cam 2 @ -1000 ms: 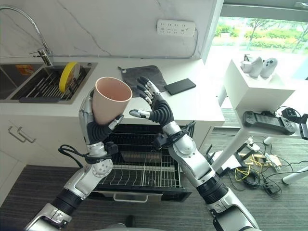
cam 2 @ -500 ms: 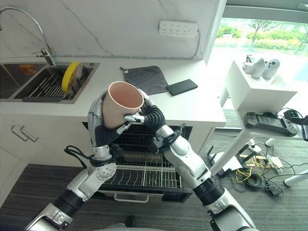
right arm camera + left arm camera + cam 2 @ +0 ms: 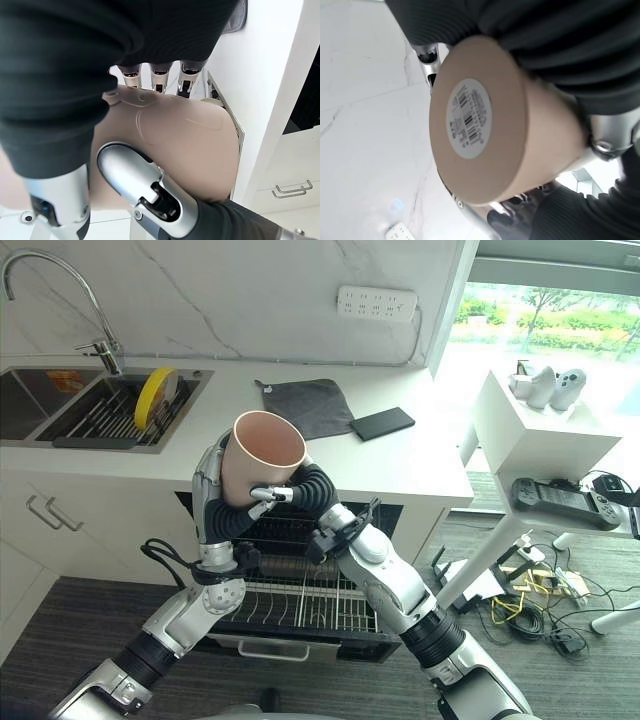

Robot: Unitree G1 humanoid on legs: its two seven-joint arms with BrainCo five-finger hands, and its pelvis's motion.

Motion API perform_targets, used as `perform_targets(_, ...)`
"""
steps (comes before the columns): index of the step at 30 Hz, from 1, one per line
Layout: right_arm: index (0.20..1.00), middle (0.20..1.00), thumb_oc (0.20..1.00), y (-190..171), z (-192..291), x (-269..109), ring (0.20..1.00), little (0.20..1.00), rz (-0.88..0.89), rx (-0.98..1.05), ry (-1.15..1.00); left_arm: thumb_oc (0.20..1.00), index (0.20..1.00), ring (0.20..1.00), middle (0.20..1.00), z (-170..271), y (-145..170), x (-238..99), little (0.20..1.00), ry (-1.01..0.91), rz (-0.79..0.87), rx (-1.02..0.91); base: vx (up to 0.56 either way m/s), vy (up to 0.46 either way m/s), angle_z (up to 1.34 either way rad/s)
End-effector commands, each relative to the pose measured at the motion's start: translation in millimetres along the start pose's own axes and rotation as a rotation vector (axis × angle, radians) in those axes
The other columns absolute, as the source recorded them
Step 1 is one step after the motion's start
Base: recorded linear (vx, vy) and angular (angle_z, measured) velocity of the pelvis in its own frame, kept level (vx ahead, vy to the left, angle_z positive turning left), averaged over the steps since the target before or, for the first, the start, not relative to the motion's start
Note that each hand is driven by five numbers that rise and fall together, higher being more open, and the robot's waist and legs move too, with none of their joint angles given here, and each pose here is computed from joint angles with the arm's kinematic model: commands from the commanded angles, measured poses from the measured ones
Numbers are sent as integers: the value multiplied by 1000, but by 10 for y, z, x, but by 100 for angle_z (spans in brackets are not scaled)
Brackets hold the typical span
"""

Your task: Place the dishes in the dishwasher.

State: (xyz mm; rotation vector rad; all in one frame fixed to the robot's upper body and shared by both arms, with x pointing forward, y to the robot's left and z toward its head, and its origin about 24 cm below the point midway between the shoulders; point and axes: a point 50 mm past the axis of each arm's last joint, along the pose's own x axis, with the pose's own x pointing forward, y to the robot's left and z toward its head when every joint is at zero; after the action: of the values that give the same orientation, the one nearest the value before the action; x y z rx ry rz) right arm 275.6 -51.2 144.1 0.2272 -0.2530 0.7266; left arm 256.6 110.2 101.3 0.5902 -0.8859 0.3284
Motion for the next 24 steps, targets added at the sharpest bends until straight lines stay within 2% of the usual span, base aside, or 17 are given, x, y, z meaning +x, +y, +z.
perform_targets(1, 1000, 1000, 1000, 134, 409, 239, 1000, 1000, 80, -78, -197, 200, 200, 200, 200, 157, -99, 187, 200, -89, -2, -86, 0, 0, 0)
perform_targets(5, 1000, 1000, 1000, 121, 530, 255, 1000, 1000, 21, -228, -282, 200, 200, 200, 200, 175, -126, 188, 200, -87, -17, -85, 9, 1, 0)
perform_targets(24, 1000, 1000, 1000, 128, 647, 355, 1000, 1000, -51, -210, -306, 200, 200, 200, 200, 195, -207, 138, 200, -92, -86, -65, 7, 2, 0)
